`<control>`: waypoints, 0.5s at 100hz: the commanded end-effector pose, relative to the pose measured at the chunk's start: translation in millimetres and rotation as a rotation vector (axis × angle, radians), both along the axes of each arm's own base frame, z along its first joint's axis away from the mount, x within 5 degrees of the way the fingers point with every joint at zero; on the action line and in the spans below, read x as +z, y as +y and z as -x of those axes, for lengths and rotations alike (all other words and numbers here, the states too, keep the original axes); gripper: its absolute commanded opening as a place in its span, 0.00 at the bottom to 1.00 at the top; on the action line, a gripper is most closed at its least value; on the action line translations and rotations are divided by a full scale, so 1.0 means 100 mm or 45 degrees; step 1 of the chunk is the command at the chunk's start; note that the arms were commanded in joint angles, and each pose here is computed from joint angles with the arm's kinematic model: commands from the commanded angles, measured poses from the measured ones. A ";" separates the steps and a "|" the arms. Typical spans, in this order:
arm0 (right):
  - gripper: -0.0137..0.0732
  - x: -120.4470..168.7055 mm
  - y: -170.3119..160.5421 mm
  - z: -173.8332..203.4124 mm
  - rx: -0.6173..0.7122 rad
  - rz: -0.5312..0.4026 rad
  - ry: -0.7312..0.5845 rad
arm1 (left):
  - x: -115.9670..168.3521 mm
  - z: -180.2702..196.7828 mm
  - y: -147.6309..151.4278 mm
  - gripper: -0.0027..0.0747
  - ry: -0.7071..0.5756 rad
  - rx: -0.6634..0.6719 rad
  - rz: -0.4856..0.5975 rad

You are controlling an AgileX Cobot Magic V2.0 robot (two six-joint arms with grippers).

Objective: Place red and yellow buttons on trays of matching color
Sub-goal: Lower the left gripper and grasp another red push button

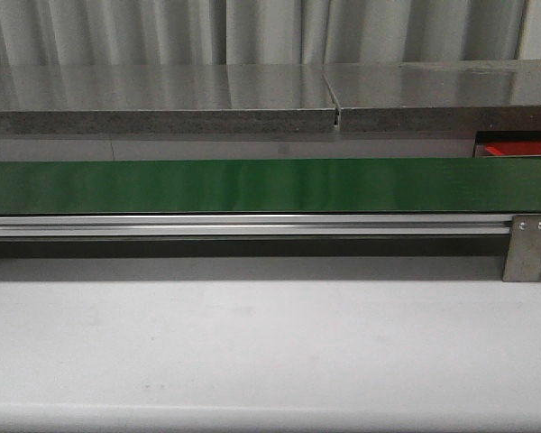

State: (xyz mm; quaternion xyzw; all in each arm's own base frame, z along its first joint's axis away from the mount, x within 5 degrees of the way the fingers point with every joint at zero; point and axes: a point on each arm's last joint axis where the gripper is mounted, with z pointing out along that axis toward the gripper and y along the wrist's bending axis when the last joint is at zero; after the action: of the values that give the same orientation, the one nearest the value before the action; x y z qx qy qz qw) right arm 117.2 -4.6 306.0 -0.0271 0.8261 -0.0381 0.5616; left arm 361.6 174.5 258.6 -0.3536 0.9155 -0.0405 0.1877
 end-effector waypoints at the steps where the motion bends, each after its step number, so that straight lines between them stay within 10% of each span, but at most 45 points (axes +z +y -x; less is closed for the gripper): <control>1: 0.05 0.14 0.00 -0.02 0.001 0.018 -0.121 | 0.45 0.05 -0.17 0.26 -0.142 -0.072 -0.065; 50: 0.05 0.14 0.00 -0.02 0.001 0.018 -0.124 | 0.40 -0.17 -0.71 0.27 -0.120 -0.345 -0.086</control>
State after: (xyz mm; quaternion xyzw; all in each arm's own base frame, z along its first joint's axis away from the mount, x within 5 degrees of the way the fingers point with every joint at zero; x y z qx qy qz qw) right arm 117.2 -4.6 306.0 -0.0271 0.8261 -0.0381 0.5616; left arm 377.3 108.2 274.0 -0.2372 0.9516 -0.0518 0.1887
